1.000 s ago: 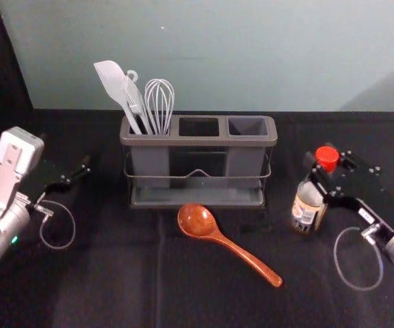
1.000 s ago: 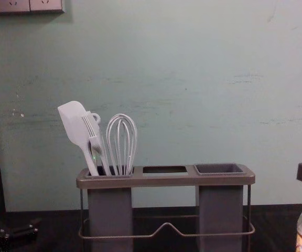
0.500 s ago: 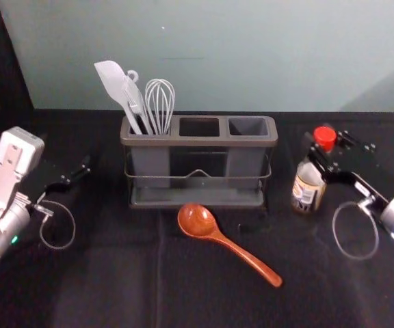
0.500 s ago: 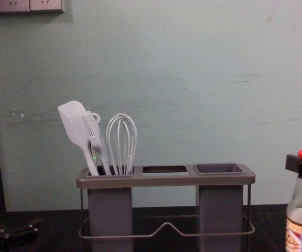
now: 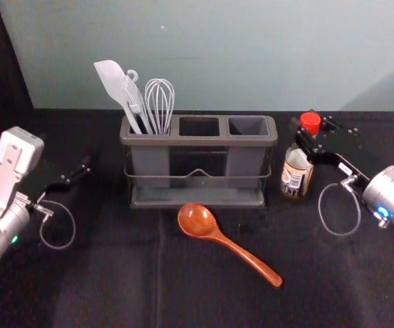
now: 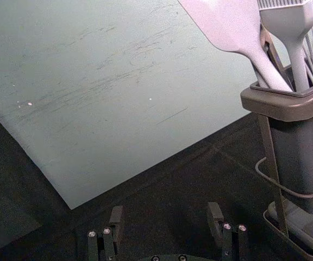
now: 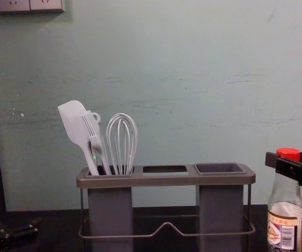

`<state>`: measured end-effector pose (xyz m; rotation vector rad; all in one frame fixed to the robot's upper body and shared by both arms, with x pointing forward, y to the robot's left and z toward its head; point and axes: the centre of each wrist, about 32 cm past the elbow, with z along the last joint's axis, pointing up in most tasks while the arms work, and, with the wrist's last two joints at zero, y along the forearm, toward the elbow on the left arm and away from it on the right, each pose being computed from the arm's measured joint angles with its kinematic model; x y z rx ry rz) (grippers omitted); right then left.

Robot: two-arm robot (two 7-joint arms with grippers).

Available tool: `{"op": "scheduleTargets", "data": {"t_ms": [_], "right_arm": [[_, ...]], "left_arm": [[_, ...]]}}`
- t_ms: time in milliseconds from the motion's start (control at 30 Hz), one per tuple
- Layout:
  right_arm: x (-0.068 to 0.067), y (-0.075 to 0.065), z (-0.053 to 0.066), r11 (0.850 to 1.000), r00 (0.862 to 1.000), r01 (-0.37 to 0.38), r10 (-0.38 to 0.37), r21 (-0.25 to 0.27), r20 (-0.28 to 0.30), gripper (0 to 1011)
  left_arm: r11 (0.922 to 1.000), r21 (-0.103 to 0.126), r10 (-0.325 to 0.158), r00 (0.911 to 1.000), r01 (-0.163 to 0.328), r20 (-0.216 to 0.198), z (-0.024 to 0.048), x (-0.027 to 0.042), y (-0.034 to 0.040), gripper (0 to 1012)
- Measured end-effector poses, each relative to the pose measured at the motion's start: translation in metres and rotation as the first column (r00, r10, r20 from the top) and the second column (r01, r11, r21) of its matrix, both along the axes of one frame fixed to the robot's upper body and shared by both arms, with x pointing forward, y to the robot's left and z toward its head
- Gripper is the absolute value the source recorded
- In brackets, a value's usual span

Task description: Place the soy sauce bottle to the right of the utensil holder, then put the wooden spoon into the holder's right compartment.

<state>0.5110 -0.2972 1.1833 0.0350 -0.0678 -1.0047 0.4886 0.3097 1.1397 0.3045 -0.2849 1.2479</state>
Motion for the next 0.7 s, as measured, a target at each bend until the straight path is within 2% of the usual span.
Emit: {"op": "scheduleTargets", "data": {"t_ms": [267, 700], "right_arm": [[0.008, 0.001, -0.008, 1.0, 1.0, 0.008, -0.008, 0.026, 0.001, 393], [0.012, 0.006, -0.013, 1.0, 1.0, -0.002, 0.002, 0.031, -0.003, 393]], "left_arm": [[1.0, 0.0, 0.0, 1.0, 0.0, 0.0, 0.0, 0.0, 0.0, 1000], [1.0, 0.0, 0.0, 1.0, 0.0, 0.0, 0.0, 0.0, 0.0, 1000]]}}
